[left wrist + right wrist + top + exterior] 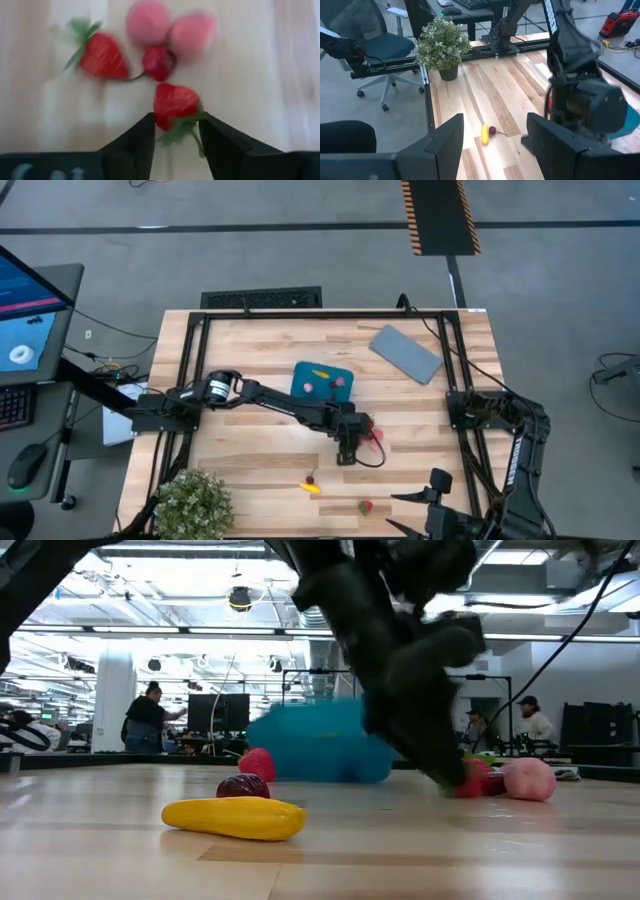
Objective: Pick and placing Produce into tupperware
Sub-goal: Put the red strawberry into the blue bin, then put the peach into the blue bin
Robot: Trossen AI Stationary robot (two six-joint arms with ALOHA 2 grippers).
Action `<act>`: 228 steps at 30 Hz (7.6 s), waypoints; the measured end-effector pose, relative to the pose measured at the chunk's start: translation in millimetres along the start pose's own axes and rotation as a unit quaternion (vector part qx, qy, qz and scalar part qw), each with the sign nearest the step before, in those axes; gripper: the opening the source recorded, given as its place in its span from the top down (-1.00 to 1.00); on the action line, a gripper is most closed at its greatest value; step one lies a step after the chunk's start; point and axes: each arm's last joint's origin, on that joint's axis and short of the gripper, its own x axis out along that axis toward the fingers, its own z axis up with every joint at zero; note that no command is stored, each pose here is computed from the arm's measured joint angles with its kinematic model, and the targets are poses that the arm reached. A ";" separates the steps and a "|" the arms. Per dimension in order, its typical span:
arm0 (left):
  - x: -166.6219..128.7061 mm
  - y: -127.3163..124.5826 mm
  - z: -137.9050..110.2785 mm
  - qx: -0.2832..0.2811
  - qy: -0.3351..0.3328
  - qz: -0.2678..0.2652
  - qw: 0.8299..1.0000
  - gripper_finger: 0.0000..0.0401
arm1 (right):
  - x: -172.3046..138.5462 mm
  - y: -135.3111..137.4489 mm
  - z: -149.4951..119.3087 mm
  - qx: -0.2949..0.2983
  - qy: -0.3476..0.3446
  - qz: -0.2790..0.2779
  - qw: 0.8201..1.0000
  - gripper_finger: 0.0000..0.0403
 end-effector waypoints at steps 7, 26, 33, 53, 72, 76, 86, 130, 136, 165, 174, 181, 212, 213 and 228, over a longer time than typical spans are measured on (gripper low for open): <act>16.8 -3.6 -8.3 -0.002 0.013 0.002 1.000 0.61 | 0.2 0.4 -0.3 0.001 0.007 0.004 1.000 -0.19; -48.8 -9.5 11.2 0.047 -0.024 0.034 0.998 1.00 | 4.7 -1.3 1.4 0.001 0.010 -0.002 1.000 -0.19; -73.0 -3.1 7.6 0.058 0.013 0.073 0.996 1.00 | 7.0 -1.9 2.0 0.001 0.016 -0.003 1.000 -0.19; -116.0 51.7 12.2 0.030 0.031 0.175 0.984 1.00 | 7.3 -0.8 2.4 0.000 0.019 0.002 1.000 -0.19; -134.7 9.5 5.1 0.016 0.041 0.100 0.994 0.42 | 13.4 -1.0 1.8 -0.009 0.021 -0.008 1.000 -0.19; -129.4 11.8 3.7 0.003 0.059 0.042 0.997 0.13 | 18.3 2.7 -2.9 -0.015 0.028 -0.011 0.999 -0.19; -103.7 14.0 -0.1 0.018 0.081 0.030 0.996 -0.09 | 26.3 9.9 -8.3 -0.022 0.045 -0.005 0.999 -0.19; -42.0 37.0 -10.2 -0.016 0.117 0.000 0.993 -0.07 | 29.8 11.0 -6.9 -0.024 0.044 -0.004 0.999 -0.19; -29.9 36.6 -11.5 -0.017 0.113 -0.003 0.993 -0.07 | 27.8 12.1 -7.3 -0.022 0.043 0.001 0.999 -0.19; -36.9 34.0 -8.5 0.011 0.124 0.007 0.992 0.50 | 28.0 9.3 -8.4 -0.038 0.047 -0.008 0.998 -0.19; -80.4 23.7 24.1 0.025 0.117 -0.028 0.992 0.50 | 28.7 8.5 -8.4 -0.040 0.048 -0.010 0.998 -0.19; -121.3 -3.3 36.3 0.050 0.139 -0.058 0.987 0.50 | 27.6 7.7 -9.3 -0.047 0.049 -0.012 0.998 -0.19; -272.3 -170.9 -17.1 0.231 -0.013 0.155 0.960 0.50 | -2.6 -76.2 -1.6 -0.057 -0.069 -0.098 0.991 -0.19; -278.7 -171.6 -16.9 0.228 -0.029 0.157 0.960 0.50 | -6.1 -86.7 -1.1 -0.046 -0.070 -0.096 0.992 -0.19; -357.1 -190.2 -36.3 0.220 -0.193 0.207 0.934 0.50 | -24.4 -232.0 -72.3 0.124 -0.085 -0.045 0.988 -0.19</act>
